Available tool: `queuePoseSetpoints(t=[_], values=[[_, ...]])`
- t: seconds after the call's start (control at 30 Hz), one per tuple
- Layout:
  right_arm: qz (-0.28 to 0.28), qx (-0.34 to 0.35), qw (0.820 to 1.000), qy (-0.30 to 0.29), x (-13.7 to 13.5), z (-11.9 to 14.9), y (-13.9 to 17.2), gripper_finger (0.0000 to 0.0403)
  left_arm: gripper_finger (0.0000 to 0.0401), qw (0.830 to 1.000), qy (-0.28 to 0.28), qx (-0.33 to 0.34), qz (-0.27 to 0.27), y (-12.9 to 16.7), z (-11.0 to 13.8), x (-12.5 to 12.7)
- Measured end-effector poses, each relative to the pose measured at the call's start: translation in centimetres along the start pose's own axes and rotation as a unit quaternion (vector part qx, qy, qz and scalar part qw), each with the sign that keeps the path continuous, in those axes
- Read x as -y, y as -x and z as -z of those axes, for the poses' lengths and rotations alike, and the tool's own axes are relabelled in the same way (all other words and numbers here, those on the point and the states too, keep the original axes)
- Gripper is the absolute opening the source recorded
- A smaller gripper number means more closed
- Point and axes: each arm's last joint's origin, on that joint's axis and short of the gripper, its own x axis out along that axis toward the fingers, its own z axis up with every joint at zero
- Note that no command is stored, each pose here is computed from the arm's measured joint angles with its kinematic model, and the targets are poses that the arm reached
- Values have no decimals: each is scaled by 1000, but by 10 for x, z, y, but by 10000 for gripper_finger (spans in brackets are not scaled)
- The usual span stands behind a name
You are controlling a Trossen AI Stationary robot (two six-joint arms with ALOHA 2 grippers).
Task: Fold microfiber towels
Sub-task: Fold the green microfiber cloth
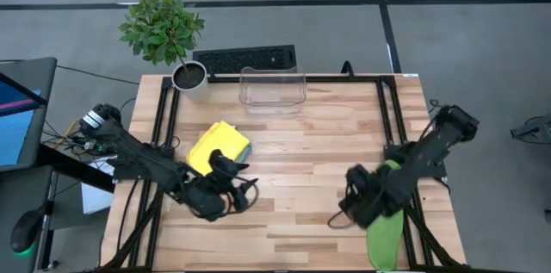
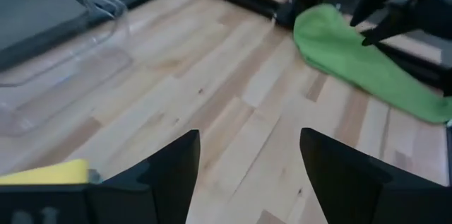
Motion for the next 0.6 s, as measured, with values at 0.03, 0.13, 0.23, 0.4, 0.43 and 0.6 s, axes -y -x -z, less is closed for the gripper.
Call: queuePoseSetpoints(t=[0.03, 0.13, 0.23, 0.4, 0.43, 0.6], values=[[21, -6, 1000, -10, -3, 8, -11, 244, 238, 1000, -2, -5, 0, -6, 2, 1], [78, -22, 996, -21, -9, 23, -40, 242, 238, 1000, 0, -19, -1, -24, 10, 6], [104, -37, 994, -17, -19, 28, -67, 238, 238, 999, 14, -33, 8, -38, 17, 11], [152, -70, 986, 9, -19, 21, -105, 230, 238, 997, 26, -45, 55, -51, 21, 23], [164, -73, 984, 12, -14, 19, -110, 229, 238, 996, 31, -45, 64, -52, 20, 24], [142, -82, 986, -1, 6, 12, -133, 224, 238, 996, 42, -36, 73, -52, 17, 26]])
